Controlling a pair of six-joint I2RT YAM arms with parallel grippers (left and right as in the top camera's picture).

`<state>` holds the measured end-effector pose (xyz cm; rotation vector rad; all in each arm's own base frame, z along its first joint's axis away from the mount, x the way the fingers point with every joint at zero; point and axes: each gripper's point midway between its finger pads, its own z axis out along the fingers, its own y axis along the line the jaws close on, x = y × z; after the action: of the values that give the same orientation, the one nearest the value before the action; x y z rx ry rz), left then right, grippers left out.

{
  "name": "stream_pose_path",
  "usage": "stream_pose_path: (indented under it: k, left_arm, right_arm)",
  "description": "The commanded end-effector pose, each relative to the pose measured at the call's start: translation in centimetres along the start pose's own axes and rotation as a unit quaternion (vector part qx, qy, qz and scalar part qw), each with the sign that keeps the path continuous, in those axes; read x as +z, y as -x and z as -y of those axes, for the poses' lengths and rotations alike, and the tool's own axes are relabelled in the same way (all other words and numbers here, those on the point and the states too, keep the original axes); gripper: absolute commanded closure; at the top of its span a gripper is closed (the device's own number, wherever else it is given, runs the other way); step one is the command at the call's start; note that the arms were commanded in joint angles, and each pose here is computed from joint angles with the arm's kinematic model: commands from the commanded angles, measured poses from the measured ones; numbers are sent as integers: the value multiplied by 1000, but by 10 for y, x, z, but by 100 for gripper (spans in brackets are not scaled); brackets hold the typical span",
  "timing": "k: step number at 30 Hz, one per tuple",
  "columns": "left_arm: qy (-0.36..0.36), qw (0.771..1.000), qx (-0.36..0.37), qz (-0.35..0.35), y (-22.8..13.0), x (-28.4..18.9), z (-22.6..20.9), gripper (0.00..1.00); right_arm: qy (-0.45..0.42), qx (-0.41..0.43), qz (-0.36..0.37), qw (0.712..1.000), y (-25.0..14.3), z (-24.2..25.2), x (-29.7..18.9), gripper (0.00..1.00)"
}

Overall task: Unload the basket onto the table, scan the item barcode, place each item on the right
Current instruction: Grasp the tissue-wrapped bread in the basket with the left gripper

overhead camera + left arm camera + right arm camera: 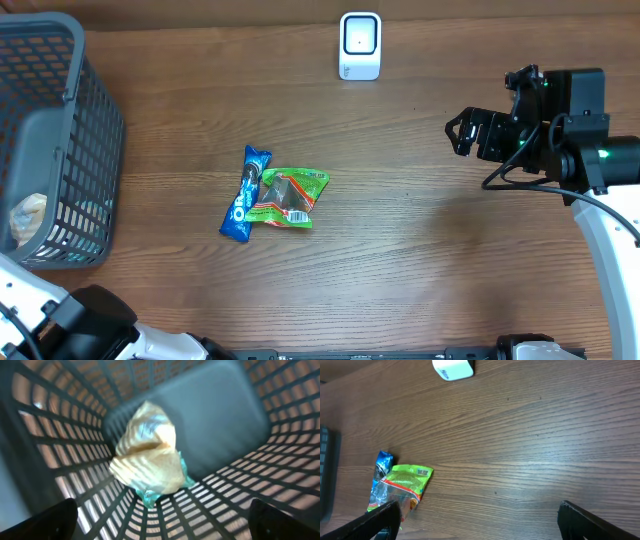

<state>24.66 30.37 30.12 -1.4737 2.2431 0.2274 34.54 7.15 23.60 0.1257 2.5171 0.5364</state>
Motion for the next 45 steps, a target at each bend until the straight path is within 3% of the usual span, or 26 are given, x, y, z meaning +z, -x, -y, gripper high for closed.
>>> stream_pose_path:
  k: [1, 10, 17, 18, 19, 21, 22, 24, 28, 32, 35, 38, 42, 45]
  left_arm:
    - [15, 999, -2, -44, -19, 41, -3, 0]
    - [37, 994, -8, -105, -72, 141, -24, 0]
    - [41, 997, 26, -63, -83, 195, -32, 1]
    - [41, 997, 25, -60, -85, 199, -33, 5]
    - [39, 997, 25, -56, -87, 204, -33, 26]
    - [37, 998, 18, -49, -87, 207, -32, 54]
    - [35, 998, 17, -47, -86, 209, -31, 61]
    - [28, 999, 16, -42, -84, 210, -28, 96]
    - [4, 999, 4, -36, -80, 206, -18, 96]
    - [-72, 997, 4, -23, -58, 179, 12, 96]
    - [-154, 988, 14, 22, -17, 116, 48, 96]
    - [-183, 980, 36, 77, 9, 50, 70, 96]
    - [-218, 962, 76, 144, 20, -34, 97, 96]
    - [-259, 940, 127, 180, -1, -99, 126, 96]
  right_arm:
    - [-1, 1, 8, 1000, 5, 0, -3, 0]
    - [-2, 3, 2, 1000, 1, 1, -3, 0]
    - [-2, 3, 1, 1000, 1, 1, -3, 0]
    - [-2, 3, 2, 1000, 1, 1, -3, 0]
    - [-2, 3, 2, 1000, 1, 1, -3, 0]
    - [-3, 3, 2, 1000, 1, 1, -3, 0]
    - [-3, 3, 2, 1000, 1, 1, -3, 0]
    - [-2, 3, 3, 1000, 2, 1, -3, 0]
    - [-2, 2, 6, 1000, 4, 1, -3, 0]
    - [-1, 2, 6, 1000, 4, 1, -3, 0]
    - [-1, 1, 7, 1000, 4, 1, -3, 0]
    - [-1, 1, 7, 1000, 4, 1, -3, 0]
    - [-1, 1, 8, 1000, 5, 1, -3, 0]
    - [0, 0, 10, 1000, 6, 0, -3, 0]
